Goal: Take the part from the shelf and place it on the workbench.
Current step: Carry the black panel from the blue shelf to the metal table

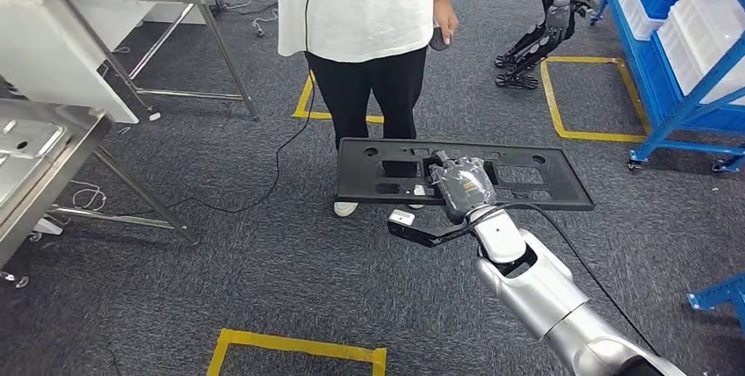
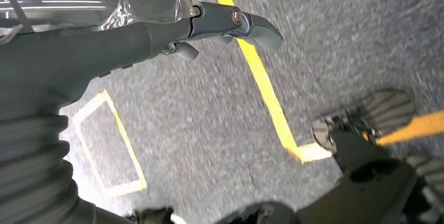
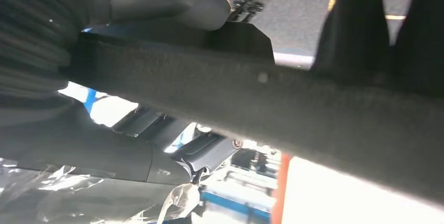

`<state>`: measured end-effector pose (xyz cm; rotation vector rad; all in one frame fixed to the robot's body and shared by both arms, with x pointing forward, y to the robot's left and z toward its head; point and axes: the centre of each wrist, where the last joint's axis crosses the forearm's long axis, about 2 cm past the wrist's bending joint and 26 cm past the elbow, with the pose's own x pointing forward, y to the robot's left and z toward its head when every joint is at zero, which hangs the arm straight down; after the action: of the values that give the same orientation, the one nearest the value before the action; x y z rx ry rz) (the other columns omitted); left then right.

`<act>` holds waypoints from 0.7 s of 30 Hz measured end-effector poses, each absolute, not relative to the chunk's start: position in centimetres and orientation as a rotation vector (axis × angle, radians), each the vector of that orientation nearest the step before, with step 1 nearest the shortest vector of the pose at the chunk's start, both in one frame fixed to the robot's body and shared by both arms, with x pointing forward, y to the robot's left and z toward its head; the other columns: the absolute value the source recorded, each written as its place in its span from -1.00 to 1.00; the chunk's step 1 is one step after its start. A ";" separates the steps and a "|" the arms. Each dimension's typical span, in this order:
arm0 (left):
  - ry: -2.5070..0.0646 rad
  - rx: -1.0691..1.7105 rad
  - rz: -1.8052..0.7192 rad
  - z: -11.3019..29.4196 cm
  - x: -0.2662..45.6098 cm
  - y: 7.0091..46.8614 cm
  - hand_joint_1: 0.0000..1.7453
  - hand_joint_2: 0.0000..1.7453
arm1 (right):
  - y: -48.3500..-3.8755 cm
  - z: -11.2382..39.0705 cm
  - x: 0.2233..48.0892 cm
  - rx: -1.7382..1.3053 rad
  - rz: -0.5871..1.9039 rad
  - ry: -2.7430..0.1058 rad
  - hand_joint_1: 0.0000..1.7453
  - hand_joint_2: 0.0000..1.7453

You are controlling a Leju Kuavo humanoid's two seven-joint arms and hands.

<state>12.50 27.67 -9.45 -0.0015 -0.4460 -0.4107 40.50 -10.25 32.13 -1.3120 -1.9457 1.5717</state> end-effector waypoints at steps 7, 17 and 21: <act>-0.437 -0.004 -0.409 -9.6 12.0 27.6 -1.00 1.00 | -10.0 32.6 40.5 -1.314 1.566 -1.958 1.00 1.00; -0.442 -0.005 -0.411 -9.5 12.3 27.4 -1.00 1.00 | -9.8 33.0 40.4 -1.309 1.560 -1.971 1.00 1.00; -0.449 0.008 -0.408 -9.3 12.9 27.7 -1.00 1.00 | -9.8 33.1 40.4 -1.316 1.563 -1.967 1.00 1.00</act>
<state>12.92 27.75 -9.34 0.0085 -0.4493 -0.4075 40.42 -9.82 33.09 -1.3164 -1.9673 1.5632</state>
